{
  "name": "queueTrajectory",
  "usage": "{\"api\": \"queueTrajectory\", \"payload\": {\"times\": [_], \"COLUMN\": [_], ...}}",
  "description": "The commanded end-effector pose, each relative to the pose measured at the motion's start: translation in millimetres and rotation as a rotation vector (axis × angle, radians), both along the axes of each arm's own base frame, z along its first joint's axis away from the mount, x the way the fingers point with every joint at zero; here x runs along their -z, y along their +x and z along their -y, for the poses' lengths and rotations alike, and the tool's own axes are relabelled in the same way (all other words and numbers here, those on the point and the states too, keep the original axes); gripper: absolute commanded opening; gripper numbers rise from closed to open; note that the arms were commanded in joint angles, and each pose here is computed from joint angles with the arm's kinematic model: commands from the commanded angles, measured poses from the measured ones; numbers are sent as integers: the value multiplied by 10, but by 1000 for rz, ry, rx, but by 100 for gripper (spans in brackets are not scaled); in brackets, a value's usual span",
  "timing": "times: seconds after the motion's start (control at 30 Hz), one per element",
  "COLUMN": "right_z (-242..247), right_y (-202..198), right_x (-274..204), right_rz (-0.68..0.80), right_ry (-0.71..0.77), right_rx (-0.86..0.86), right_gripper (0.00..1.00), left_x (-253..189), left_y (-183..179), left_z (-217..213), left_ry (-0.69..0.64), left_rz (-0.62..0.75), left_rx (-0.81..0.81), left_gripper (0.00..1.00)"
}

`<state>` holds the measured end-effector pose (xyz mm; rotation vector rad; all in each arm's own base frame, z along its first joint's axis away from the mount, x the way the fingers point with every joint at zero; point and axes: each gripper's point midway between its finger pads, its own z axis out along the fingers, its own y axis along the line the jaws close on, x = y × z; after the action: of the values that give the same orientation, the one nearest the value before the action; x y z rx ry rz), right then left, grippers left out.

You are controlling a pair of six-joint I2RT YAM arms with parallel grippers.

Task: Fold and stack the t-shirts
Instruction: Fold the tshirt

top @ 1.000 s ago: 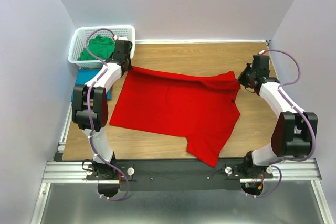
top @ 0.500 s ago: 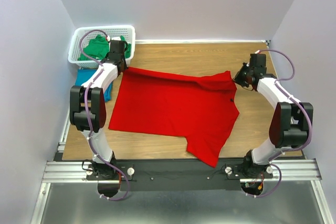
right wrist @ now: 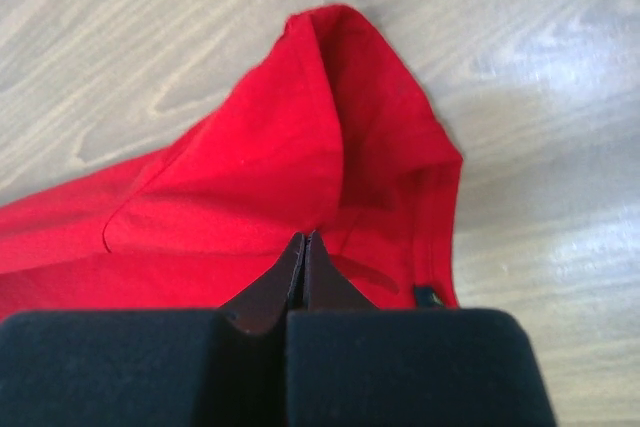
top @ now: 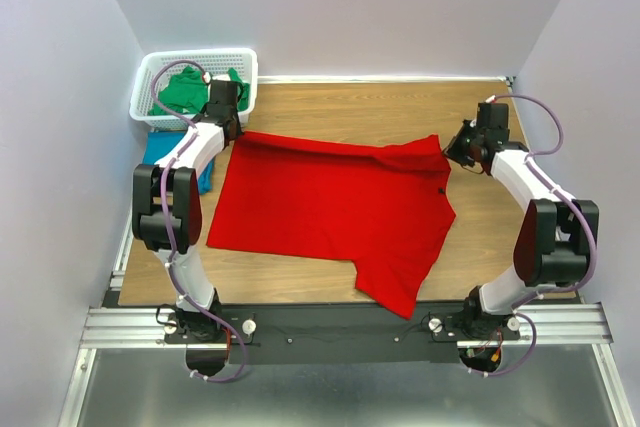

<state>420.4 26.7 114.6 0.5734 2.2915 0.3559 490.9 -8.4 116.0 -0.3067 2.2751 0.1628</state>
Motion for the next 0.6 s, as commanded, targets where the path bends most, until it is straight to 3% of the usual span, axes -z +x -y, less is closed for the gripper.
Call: {"api": "queueTrajectory", "payload": {"times": [0.0, 0.57], "right_z": [44, 74], "right_y": [-207, -406], "right_x": [138, 363], "right_rz": [-55, -128], "right_ry": [-23, -37], "right_rx": [8, 24], "right_gripper": [1, 1], "left_x": [72, 587], "left_y": [-111, -390], "left_z": [-29, -70], "left_ry": [-12, -1], "left_rz": [-31, -178], "left_rx": [-15, -42], "left_gripper": [0, 0]}}
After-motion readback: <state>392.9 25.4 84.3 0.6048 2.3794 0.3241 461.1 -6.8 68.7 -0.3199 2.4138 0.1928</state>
